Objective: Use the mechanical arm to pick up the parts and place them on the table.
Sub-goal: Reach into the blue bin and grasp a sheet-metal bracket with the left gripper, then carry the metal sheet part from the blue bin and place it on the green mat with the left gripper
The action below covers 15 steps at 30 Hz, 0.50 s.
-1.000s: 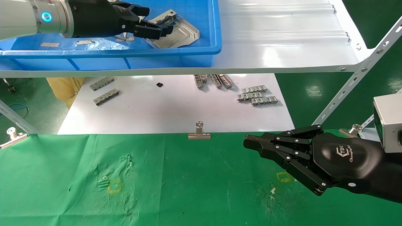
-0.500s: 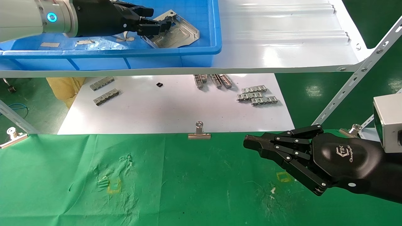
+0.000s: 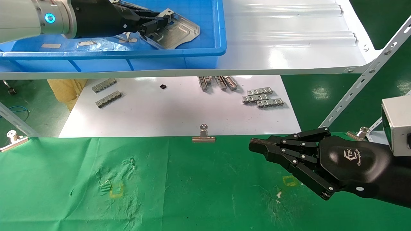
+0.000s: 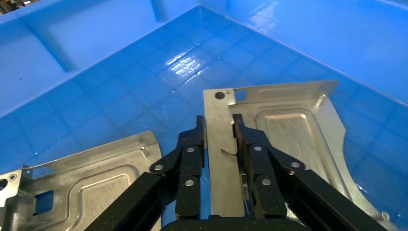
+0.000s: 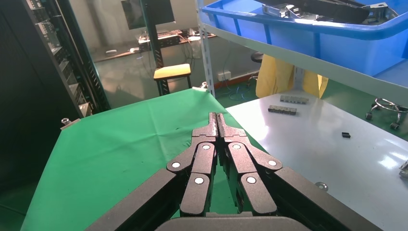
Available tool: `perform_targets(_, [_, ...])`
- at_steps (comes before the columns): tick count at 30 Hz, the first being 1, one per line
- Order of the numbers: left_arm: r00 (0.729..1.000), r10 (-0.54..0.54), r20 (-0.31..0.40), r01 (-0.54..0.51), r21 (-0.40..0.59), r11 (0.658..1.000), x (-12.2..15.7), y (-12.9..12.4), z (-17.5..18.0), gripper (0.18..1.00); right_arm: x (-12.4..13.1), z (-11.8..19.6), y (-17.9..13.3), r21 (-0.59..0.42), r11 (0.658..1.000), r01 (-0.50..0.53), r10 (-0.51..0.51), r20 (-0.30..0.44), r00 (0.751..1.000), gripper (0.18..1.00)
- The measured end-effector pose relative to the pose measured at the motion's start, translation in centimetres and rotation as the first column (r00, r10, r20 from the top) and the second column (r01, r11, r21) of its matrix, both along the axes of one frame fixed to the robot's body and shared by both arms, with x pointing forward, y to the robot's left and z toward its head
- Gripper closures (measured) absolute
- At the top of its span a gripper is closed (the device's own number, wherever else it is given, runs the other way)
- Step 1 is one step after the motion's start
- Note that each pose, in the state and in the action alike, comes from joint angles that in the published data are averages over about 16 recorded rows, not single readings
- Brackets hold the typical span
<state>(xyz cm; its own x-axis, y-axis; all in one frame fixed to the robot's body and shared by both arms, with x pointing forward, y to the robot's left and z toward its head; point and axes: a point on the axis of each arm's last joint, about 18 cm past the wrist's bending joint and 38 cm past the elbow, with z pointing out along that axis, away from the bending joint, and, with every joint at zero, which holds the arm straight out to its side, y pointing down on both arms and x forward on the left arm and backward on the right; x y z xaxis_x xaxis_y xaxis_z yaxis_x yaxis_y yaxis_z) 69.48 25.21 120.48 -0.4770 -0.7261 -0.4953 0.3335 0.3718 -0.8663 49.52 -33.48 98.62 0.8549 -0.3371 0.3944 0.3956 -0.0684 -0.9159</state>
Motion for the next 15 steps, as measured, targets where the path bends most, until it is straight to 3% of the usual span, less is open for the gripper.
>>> perform_targets(9, [0.999,-0.018,0.028,0.019,-0.032,0.999,-0.9,0.7,1.3,0.889,0.0,0.0,0.0,0.0,1.0,0.0,0.0,0.0,1.0,0.988])
perform_targets(15, [0.996,-0.063,0.062,0.067,-0.061,0.996,-2.4,1.6,2.6,0.905,0.0,0.0,0.0,0.0,1.0,0.0,0.0,0.0,1.0,0.988])
